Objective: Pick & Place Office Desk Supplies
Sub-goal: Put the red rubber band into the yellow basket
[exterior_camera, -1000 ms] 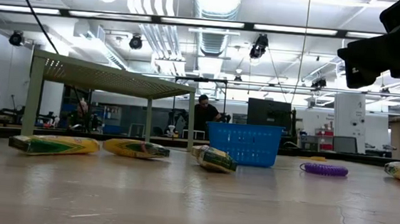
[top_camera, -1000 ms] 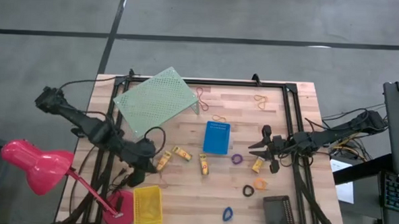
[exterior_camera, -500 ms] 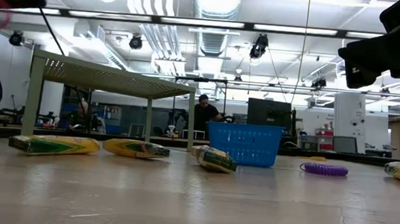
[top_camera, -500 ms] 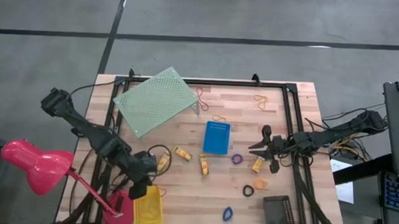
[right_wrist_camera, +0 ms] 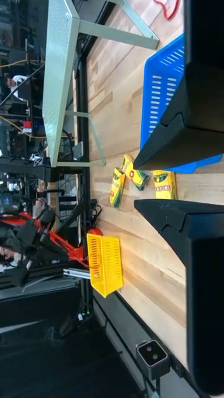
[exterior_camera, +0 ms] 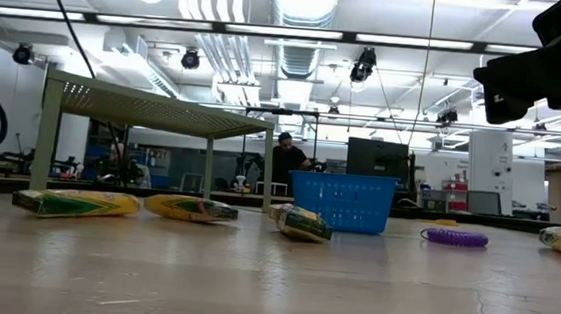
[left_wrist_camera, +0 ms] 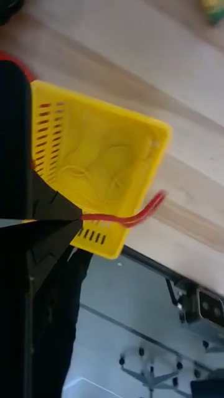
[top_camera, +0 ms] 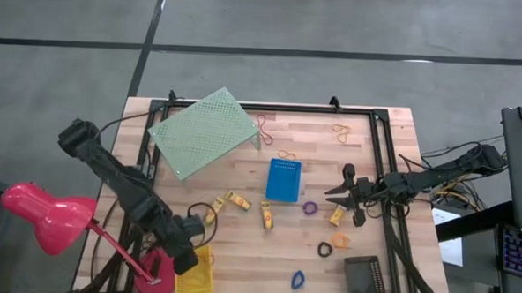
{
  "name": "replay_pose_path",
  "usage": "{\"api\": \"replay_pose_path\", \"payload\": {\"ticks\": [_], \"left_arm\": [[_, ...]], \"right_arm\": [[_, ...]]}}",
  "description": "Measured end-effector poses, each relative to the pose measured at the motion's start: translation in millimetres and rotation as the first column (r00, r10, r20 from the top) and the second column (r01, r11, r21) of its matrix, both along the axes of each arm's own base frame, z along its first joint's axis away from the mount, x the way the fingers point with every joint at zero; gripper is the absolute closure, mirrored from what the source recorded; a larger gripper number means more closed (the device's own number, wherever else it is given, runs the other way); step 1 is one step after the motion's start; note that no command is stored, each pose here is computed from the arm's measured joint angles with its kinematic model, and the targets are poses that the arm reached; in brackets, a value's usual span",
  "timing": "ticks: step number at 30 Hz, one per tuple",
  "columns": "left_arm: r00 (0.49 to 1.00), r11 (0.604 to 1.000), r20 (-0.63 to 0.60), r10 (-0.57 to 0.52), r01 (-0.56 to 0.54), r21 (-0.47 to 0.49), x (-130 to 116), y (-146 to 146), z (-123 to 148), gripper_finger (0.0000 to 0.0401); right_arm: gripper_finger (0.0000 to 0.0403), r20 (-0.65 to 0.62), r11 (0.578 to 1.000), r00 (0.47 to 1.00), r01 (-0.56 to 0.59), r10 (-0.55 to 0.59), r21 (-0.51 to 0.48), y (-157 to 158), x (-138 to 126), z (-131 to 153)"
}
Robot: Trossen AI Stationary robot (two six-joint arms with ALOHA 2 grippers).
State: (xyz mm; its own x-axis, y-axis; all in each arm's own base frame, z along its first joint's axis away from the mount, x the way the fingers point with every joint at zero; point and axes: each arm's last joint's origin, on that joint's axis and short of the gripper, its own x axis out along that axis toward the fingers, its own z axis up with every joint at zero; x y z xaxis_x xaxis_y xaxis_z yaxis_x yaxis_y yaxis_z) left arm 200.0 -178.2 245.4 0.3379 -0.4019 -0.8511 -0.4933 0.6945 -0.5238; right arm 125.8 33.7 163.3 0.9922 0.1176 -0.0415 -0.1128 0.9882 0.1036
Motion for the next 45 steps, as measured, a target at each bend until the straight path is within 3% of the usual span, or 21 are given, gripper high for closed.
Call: {"api": "replay_pose_path", "payload": {"ticks": [8, 16, 24, 33, 40, 45], "left_arm": [[0.978, 0.989, -0.150, 0.144, -0.148, -0.018, -6, -20, -18, 0.0400], [0.942, 0.968, -0.232, 0.245, -0.252, -0.004, 4, -34, -43, 0.0400], [0.932, 0.966, -0.260, 0.251, -0.259, 0.004, 14, -44, -66, 0.0400], [0.929, 0.963, -0.260, 0.263, -0.270, 0.007, 15, -43, -72, 0.0400], [0.809, 0.886, -0.418, 0.413, -0.463, -0.021, 8, -39, -86, 0.0400], [0.761, 0.847, -0.456, 0.461, -0.531, -0.031, 8, -39, -87, 0.0400]], "right_arm": [[0.0317, 0.000, 1.000, 1.000, 0.000, 0.000, 0.000, 0, 0, 0], [0.0330, 0.000, 1.000, 1.000, 0.000, 0.000, 0.000, 0, 0, 0], [0.0333, 0.000, 1.000, 1.000, 0.000, 0.000, 0.000, 0, 0, 0], [0.0320, 0.000, 1.000, 1.000, 0.000, 0.000, 0.000, 0, 0, 0], [0.0316, 0.000, 1.000, 1.000, 0.000, 0.000, 0.000, 0, 0, 0], [0.0324, 0.000, 1.000, 1.000, 0.000, 0.000, 0.000, 0, 0, 0]]}}
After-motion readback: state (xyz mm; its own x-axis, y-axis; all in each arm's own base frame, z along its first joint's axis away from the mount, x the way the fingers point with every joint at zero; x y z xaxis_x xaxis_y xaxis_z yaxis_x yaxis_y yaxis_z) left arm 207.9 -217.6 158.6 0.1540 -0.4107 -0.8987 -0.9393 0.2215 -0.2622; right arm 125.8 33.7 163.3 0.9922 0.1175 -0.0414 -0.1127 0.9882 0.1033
